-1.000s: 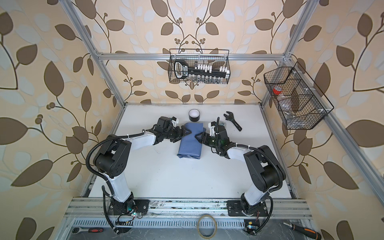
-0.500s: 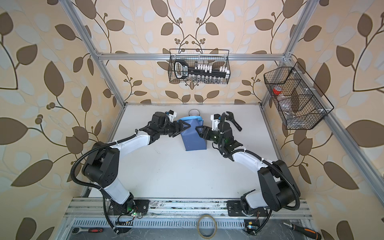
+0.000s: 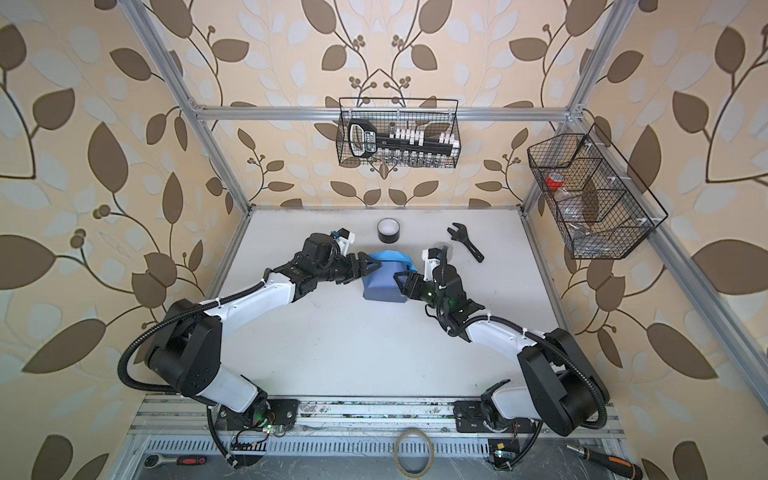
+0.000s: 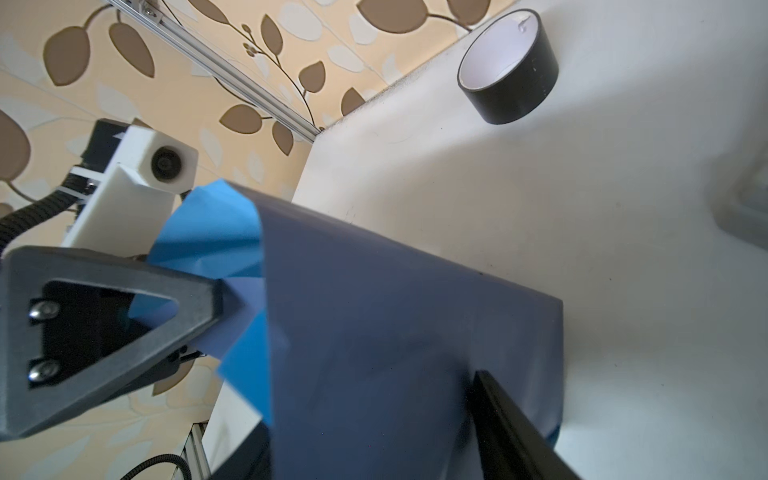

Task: Wrap the gift box in paper
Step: 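Lift and tip the box upright with both grippers, taped end down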

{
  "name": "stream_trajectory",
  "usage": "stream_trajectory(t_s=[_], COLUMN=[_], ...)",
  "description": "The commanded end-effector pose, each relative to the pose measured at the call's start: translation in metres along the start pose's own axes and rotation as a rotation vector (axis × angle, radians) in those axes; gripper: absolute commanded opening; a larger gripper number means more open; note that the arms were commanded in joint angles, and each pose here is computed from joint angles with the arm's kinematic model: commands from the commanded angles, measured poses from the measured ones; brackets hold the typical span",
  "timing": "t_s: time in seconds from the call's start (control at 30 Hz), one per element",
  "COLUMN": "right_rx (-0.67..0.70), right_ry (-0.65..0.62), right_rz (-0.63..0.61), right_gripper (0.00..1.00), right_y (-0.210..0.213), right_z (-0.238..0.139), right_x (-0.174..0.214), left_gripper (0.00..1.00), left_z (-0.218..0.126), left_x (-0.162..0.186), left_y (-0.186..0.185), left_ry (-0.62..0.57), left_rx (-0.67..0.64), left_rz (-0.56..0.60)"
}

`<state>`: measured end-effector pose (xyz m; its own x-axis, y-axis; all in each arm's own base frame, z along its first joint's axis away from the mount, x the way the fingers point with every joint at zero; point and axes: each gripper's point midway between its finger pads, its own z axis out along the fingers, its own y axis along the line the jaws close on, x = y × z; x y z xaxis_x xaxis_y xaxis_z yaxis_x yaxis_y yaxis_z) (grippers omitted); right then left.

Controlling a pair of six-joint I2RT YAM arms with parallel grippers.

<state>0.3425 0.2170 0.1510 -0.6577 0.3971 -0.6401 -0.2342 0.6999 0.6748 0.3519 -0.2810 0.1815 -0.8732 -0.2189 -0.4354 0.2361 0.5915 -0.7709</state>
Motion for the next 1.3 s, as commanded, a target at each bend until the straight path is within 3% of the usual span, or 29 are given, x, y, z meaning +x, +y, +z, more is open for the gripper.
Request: stream_trajectory(t_s=[0.0, 0.4, 0.5, 0.83, 1.0, 1.27], right_rx=[0.003, 0.187, 0.199, 0.187, 0.195, 0.238], right_ry=[0.013, 0.051, 0.066, 0.069, 0.059, 0.044], right_rz=[-0.006, -0.070, -0.071, -0.127, -0.185, -0.230], right_gripper=[0.61, 0.55, 0.55, 0.54, 0.60, 0.61], right_y=[0.005, -0.034, -0.040, -0.040, -0.030, -0.028], right_z=[-0.005, 0.010, 0.013, 0.014, 0.015, 0.028], right_x=[0.010, 0.018, 0.022, 0.009, -0.011, -0.030], left_gripper=[0.77, 0.96, 0.97, 0.81, 0.75, 0.71], left_z=[-0.004, -0.008, -0.005, 0.007, 0.014, 0.016], left_x=[0.010, 0.003, 0.001, -0.016, -0.008, 0.001], left_y=[-0.034, 0.009, 0.025, 0.049, 0.060, 0.068], left_ry=[0.021, -0.028, -0.033, -0.049, -0.029, -0.012], left_rx=[0.069, -0.162, -0.229, -0.341, -0.354, -0.354], left_rz=[0.103, 0.169, 0.180, 0.205, 0.197, 0.190])
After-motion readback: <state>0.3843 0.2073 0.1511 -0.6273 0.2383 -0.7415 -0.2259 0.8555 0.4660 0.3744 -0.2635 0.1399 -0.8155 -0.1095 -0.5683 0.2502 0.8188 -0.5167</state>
